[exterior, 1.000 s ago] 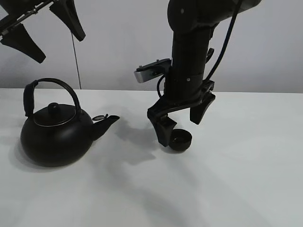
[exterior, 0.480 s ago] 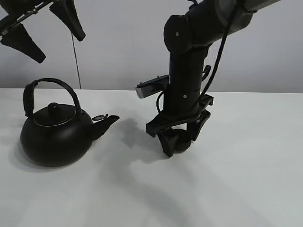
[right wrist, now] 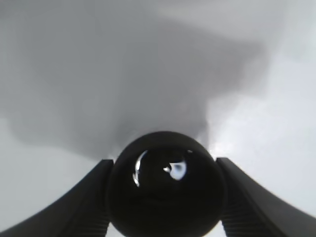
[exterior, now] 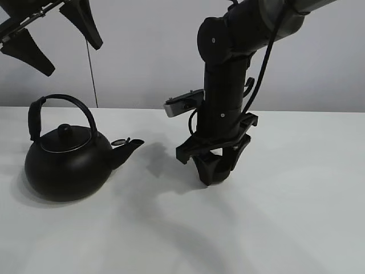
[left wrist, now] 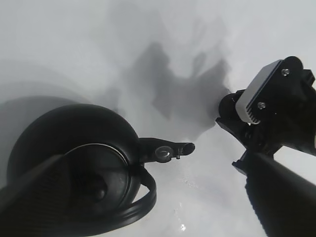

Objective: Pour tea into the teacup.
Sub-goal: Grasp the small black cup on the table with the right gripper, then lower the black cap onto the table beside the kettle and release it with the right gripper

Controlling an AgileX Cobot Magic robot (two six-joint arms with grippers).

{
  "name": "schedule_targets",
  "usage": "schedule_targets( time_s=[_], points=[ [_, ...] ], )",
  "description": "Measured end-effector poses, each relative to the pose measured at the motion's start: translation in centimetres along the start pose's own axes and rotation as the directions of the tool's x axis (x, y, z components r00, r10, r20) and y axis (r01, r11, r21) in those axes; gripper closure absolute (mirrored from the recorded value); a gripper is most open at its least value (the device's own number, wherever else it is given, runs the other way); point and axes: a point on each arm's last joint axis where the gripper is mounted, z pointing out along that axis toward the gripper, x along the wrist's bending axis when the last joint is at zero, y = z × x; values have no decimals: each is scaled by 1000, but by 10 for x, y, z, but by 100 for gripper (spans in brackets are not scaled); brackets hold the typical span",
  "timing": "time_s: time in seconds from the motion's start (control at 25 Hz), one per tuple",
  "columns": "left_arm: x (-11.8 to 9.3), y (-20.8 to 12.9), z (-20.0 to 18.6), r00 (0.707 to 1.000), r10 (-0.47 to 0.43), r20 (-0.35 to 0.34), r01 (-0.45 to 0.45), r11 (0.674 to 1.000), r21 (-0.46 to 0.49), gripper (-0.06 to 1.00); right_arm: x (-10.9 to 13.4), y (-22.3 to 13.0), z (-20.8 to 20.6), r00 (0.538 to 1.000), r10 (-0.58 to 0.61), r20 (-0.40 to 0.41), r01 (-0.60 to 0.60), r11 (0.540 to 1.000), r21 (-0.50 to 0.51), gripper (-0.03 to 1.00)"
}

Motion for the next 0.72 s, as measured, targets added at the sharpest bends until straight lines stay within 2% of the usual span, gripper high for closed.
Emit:
schedule_targets(
  time_s=[0.28, 0.44, 0.56, 0.72],
  points=[
    [0, 0, 0, 1000, 0, 0, 0, 1000, 0, 25, -3, 3, -42, 999, -43, 10, 44, 995, -90, 57],
    [0, 0, 0, 1000, 0, 0, 0, 1000, -1, 25, -1, 2, -49, 998, -56, -11, 54, 994, -98, 57],
    [0, 0, 0, 1000, 0, 0, 0, 1000, -1, 25, 6, 3, -50, 996, -84, -30, 81, 992, -94, 57],
    [0, 0, 0, 1000, 0, 0, 0, 1000, -1, 25, 29, 7, -52, 988, -152, -38, 147, 984, -102, 57]
  ],
)
